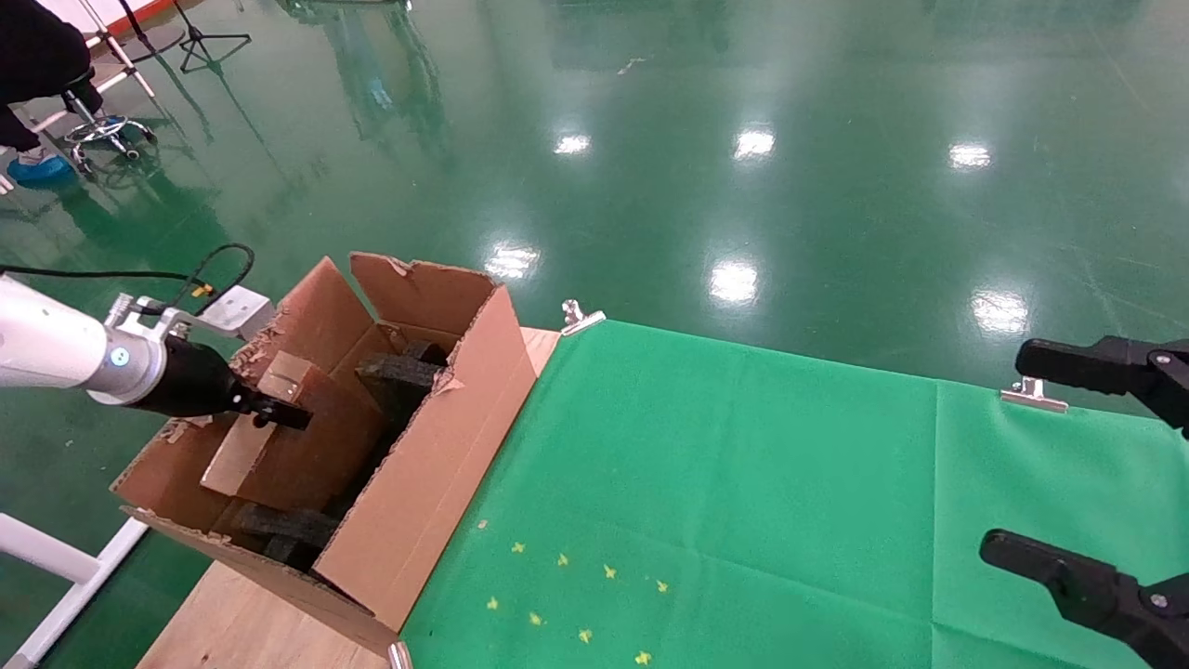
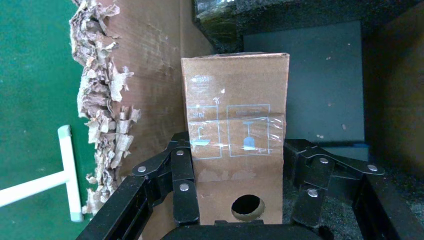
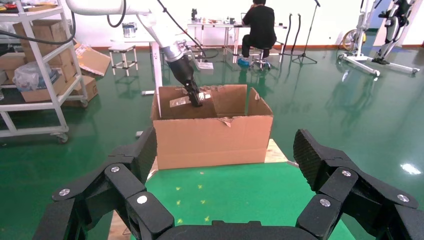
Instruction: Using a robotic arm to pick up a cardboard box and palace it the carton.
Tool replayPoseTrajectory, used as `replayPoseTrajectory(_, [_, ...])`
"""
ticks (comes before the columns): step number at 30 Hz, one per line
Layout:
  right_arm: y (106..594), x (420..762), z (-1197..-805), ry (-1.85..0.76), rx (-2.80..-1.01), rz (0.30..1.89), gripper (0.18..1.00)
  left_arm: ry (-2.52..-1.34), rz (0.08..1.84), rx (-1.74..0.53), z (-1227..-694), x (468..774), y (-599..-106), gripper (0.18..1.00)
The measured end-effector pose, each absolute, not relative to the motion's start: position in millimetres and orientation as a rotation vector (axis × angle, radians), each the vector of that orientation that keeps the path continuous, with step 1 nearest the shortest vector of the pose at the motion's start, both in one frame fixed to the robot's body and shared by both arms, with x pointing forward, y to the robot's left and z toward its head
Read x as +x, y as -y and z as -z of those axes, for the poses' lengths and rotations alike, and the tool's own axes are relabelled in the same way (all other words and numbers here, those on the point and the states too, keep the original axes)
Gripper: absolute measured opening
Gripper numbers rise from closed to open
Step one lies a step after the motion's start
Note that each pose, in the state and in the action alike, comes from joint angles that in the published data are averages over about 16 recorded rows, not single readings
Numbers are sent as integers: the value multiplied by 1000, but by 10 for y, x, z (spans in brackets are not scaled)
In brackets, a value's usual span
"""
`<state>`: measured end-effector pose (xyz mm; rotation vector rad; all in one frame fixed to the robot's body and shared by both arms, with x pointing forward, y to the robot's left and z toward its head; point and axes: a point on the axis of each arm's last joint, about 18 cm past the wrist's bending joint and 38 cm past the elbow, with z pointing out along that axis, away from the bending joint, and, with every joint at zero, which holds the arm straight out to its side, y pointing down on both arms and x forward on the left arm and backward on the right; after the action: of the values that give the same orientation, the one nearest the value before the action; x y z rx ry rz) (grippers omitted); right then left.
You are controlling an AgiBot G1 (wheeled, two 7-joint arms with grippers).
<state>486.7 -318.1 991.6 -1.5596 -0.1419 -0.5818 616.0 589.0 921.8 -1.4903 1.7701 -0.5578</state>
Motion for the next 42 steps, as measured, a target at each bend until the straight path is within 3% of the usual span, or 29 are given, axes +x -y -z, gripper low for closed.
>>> replayPoseTrajectory(13, [3182, 4867, -9916, 142, -1559, 582, 1001, -1778, 554, -1498, -9182, 6149, -5889, 437])
replayPoseTrajectory(27, [3182, 4867, -9916, 142, -1559, 582, 1001, -1760, 599, -1464, -9381, 6157, -5865, 698])
replayPoseTrajectory(34, [3182, 4867, -9916, 142, -1559, 582, 1001, -1736, 731, -1388, -9767, 6122, -5777, 840])
replayPoseTrajectory(42, [3182, 4867, -9916, 141, -1559, 582, 1001, -1748, 922, -1264, -10223, 5978, -5580, 937])
